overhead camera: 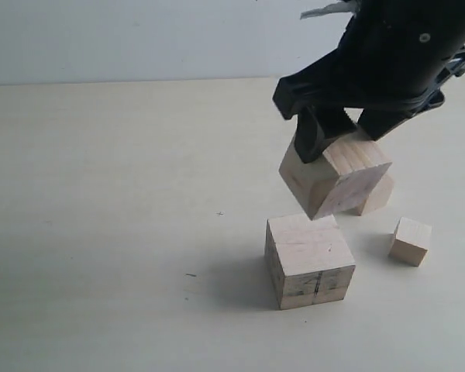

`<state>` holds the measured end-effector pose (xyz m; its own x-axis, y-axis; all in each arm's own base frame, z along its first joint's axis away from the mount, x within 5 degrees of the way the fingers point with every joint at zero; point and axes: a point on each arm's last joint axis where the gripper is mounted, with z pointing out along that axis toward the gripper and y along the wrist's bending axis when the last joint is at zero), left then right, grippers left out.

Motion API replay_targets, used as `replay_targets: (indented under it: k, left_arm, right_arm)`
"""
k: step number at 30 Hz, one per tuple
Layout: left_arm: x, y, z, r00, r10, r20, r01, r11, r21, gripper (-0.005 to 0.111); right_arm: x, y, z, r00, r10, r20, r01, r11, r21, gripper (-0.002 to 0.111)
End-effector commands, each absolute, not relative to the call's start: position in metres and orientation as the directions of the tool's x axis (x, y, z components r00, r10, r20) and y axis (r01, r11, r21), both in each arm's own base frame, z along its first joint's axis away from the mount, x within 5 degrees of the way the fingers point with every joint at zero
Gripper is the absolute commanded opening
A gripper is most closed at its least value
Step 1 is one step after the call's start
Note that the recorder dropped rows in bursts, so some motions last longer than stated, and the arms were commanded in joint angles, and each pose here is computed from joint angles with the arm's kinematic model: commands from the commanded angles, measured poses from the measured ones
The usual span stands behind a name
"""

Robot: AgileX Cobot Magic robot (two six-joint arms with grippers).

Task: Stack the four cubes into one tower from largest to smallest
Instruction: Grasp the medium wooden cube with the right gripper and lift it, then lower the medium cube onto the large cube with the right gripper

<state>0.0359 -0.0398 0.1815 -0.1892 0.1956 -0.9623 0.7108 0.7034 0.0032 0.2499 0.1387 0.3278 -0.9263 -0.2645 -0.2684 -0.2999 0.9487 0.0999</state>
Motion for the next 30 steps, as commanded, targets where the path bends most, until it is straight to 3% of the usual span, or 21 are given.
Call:
replay_targets:
  k: [1,6,12,21,30]
  left_arm:
    - [0.036,-0.04,0.181,-0.181,0.191,-0.965,0.709,0.705,0.007,0.0]
    - [0.036,-0.04,0.181,-0.181,0.191,-0.965,0.709,0.705,0.007,0.0]
    - [0.036,-0.04,0.181,-0.181,0.191,-0.965,0.709,0.705,0.007,0.0]
    - [0.036,-0.04,0.181,-0.181,0.191,-0.965,0.709,0.705,0.007,0.0]
    - [0.036,-0.04,0.181,-0.181,0.191,-0.965,0.709,0.705,0.007,0.0]
  right_arm:
    - [0.246,0.146,0.308,-0.944,-0.259,-0.203,-0.282,0.955,0.089,0.021]
    - [0.236,0.138,0.275,-0.981,-0.173,-0.089,-0.178,0.983,0.053,0.021]
    - [0.244,0.143,0.265,-0.989,-0.069,-0.134,-0.08,0.994,0.079,0.021]
    - [0.257,0.148,0.248,-0.992,-0.043,-0.121,-0.051,0.997,0.062,0.021]
    - [0.266,0.151,0.261,-0.981,-0.053,-0.186,-0.065,0.996,0.059,0.021]
